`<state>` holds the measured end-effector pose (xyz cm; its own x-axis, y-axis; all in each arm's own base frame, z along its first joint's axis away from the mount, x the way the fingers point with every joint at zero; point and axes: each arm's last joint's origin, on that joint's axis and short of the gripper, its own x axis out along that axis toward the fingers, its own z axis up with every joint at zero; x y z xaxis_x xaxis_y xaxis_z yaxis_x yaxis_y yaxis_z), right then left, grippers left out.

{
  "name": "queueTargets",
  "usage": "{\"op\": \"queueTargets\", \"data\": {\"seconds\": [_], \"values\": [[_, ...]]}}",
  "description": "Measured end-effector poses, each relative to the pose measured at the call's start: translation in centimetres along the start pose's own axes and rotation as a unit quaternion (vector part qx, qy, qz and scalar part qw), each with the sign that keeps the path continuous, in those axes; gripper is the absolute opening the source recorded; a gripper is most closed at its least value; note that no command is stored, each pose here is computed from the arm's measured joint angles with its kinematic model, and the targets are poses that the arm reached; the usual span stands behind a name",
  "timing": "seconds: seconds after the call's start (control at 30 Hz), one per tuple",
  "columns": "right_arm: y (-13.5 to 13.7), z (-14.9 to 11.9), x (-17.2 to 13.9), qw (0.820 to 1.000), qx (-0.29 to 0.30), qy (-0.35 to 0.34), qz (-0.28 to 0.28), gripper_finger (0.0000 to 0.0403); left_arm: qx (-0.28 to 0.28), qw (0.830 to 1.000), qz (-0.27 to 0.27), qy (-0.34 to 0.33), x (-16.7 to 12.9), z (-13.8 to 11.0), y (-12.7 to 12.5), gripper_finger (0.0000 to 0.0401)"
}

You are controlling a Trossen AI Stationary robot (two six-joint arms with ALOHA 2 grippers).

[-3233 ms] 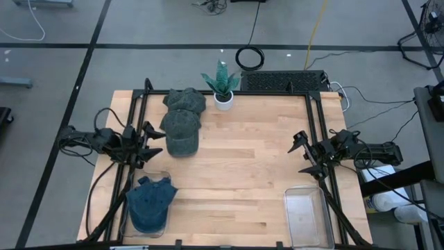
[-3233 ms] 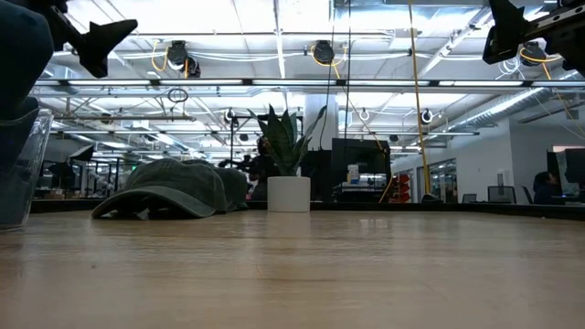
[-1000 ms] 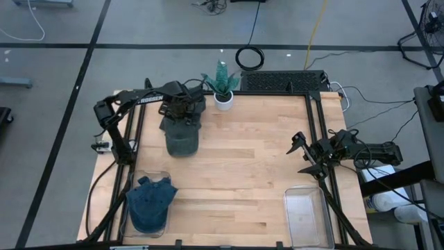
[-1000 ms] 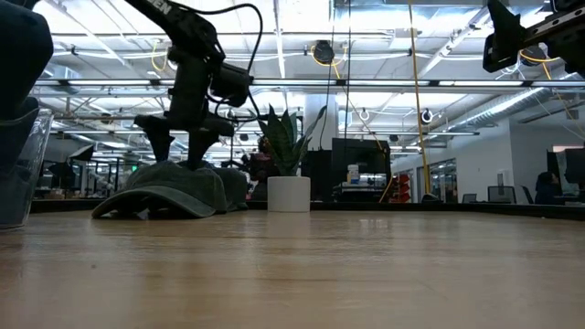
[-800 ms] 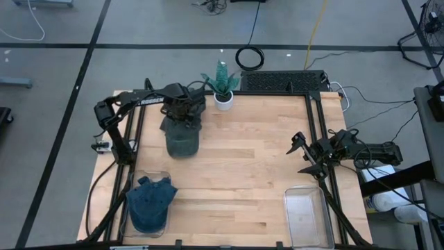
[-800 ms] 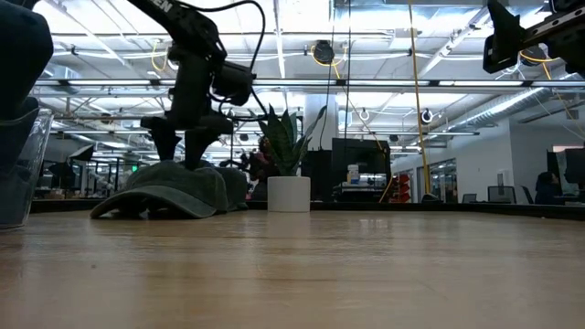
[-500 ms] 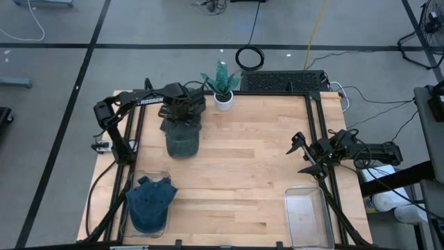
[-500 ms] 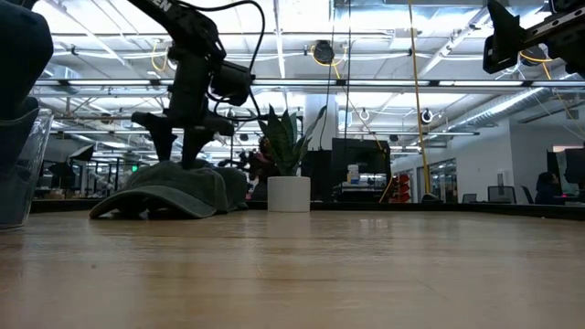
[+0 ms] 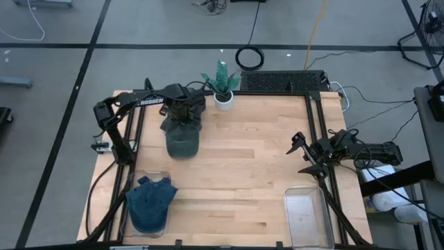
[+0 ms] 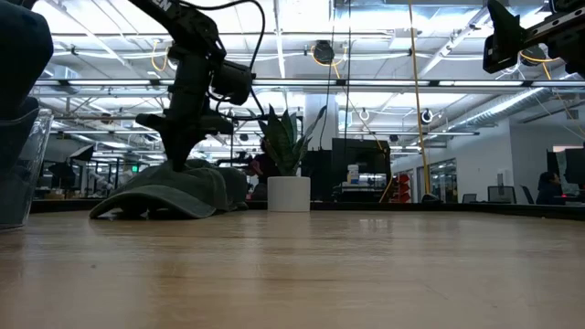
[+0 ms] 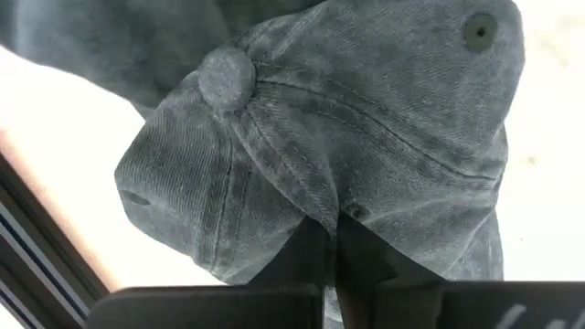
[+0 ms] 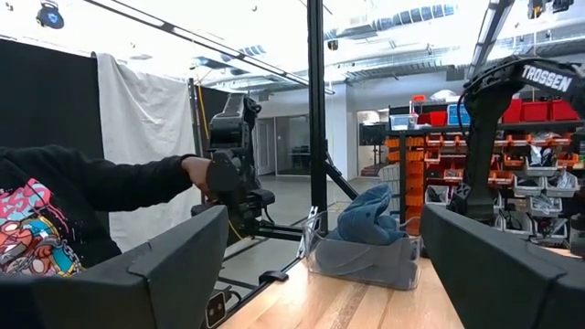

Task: Pick & Place hat
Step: Put the bottom gray cap into the right transparent bin

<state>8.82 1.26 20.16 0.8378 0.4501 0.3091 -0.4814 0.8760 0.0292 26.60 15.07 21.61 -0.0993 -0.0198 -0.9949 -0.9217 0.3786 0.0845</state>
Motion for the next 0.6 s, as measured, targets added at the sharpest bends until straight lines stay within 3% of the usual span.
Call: {"op": "queueTargets", "data": {"seconds": [0.17, 0.37, 0.47, 0.6], "values": [[0.0, 0.2, 0.0, 1.0, -0.006, -0.011, 0.002, 0.0348, 0.035, 0.998, 0.0, -0.059, -2.4, -2.1, -1.1, 0.0005], [0.0, 0.2, 0.0, 1.0, -0.005, -0.009, 0.002, 0.0348, 0.085, 0.981, -0.02, -0.175, -6.9, -7.1, -3.1, 0.0004], [0.0, 0.1, 0.0, 1.0, -0.001, -0.005, 0.002, 0.0348, 0.121, 0.96, -0.045, -0.247, -8.8, -9.7, -4.5, 0.0004], [0.1, 0.3, 0.0, 1.0, 0.009, -0.015, 0.004, 0.0348, 0.186, 0.919, -0.084, -0.336, -10.7, -12.7, -6.9, 0.0004]]}}
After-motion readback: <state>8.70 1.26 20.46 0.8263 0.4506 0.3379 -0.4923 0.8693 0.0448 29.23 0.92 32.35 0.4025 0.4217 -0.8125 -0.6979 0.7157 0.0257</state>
